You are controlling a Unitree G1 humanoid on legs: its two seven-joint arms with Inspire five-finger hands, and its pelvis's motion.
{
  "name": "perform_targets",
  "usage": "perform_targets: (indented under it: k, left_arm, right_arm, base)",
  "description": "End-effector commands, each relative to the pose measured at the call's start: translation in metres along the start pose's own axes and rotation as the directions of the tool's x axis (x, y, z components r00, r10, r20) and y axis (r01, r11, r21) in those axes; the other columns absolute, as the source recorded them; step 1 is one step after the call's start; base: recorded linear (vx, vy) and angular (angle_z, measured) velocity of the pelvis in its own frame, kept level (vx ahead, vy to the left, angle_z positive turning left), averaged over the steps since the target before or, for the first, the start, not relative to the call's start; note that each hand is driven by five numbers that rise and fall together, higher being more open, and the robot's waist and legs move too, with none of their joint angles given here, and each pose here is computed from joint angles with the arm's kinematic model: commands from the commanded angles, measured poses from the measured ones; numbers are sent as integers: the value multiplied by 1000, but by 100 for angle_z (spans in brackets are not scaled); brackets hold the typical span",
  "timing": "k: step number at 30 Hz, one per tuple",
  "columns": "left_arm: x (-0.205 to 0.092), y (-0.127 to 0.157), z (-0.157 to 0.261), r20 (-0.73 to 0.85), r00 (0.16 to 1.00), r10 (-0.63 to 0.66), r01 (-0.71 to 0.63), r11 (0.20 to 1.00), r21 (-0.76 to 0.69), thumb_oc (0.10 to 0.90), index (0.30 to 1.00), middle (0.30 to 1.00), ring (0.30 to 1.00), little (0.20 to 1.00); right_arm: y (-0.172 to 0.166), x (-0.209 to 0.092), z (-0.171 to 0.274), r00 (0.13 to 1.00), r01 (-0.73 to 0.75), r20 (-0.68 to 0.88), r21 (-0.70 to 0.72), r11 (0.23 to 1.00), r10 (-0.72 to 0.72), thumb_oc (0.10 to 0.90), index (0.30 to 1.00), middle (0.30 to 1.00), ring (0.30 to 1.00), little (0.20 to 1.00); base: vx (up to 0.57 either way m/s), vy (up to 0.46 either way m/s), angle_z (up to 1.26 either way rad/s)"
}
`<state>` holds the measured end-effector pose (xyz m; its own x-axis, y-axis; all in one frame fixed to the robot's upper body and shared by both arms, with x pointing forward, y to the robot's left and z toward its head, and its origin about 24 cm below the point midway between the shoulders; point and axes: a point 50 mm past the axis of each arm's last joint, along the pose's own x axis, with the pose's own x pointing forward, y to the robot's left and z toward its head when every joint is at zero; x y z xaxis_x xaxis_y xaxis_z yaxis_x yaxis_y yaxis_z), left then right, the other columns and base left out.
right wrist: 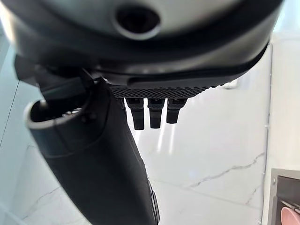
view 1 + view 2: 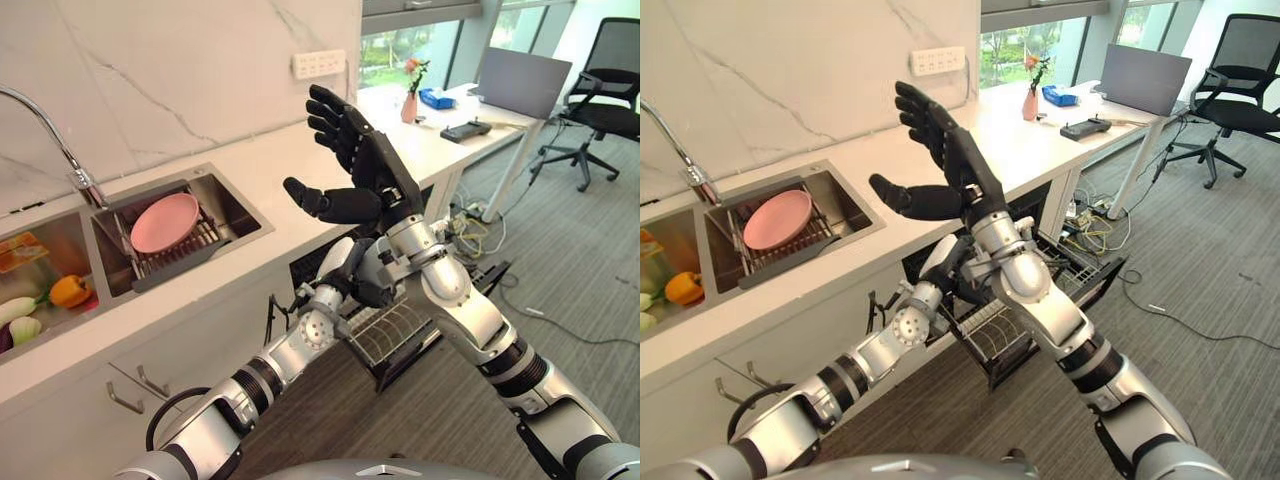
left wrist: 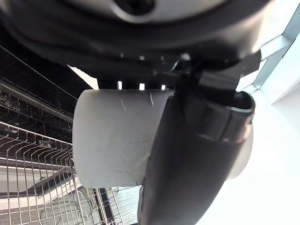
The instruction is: Place the dishes in the dishwasher.
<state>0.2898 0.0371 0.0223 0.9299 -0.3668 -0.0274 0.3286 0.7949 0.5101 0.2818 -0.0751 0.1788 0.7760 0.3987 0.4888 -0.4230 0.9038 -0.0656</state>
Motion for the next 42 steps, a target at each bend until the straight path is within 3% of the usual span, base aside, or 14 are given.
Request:
perform_targets:
  k: [1, 6, 15, 18, 24, 25, 26, 31, 35, 42]
  left_arm:
    - [33, 18, 53, 206, 970, 128, -119, 991, -52, 400, 300, 300, 300, 300]
    - [34, 35, 41, 157, 965, 211, -205, 977, -50, 400, 300, 300, 300, 300]
    - [27, 96, 25, 141, 897, 418, -423, 906, 9, 400, 300, 300, 300, 300]
    - [19, 125, 17, 137, 858, 495, -505, 862, 46, 400, 300, 300, 300, 300]
    - [16, 146, 18, 150, 825, 545, -558, 828, 61, 400, 300, 300, 300, 300]
    - [18, 156, 27, 182, 806, 564, -582, 811, 66, 400, 300, 300, 300, 300]
    - [18, 156, 32, 199, 804, 560, -580, 812, 58, 400, 300, 300, 300, 300]
    - [19, 152, 41, 233, 805, 546, -568, 822, 35, 400, 300, 300, 300, 300]
    - [22, 136, 50, 255, 818, 516, -536, 844, 8, 400, 300, 300, 300, 300]
    - [23, 128, 57, 283, 818, 500, -524, 852, 11, 400, 300, 300, 300, 300]
  right_arm:
    - [-10, 25, 63, 934, 96, 345, 23, 995, -98, 800, 900, 900, 900, 900]
    - [-16, 15, 70, 908, 144, 385, 81, 986, -165, 800, 900, 900, 900, 900]
    - [-48, -19, 71, 864, 293, 405, 80, 953, -299, 800, 900, 900, 900, 900]
    - [-61, -38, 60, 875, 337, 347, 60, 940, -336, 800, 900, 900, 900, 900]
    - [-63, -51, 46, 899, 336, 265, 100, 937, -350, 800, 900, 900, 900, 900]
    - [-52, -55, 24, 937, 258, 143, 328, 909, -318, 800, 900, 900, 900, 900]
    - [-43, -56, 16, 954, 224, 96, 399, 889, -283, 800, 900, 900, 900, 900]
    - [-34, -54, 1, 967, 215, 24, 456, 864, -254, 800, 900, 900, 900, 900]
    - [-22, -52, -21, 959, 272, -88, 562, 781, -271, 800, 900, 900, 900, 900]
    - [-18, -50, -35, 939, 345, -170, 500, 795, -300, 800, 900, 900, 900, 900]
  base:
    - [-4, 14, -5]
    - [-10, 11, -5]
    - [5, 8, -6]
    - [11, -4, -13]
    - [-5, -7, -11]
    - [-33, -21, -12]
    - [-33, -21, -12]
    - [0, 0, 0]
    - [0, 0, 0]
    - [0, 0, 0]
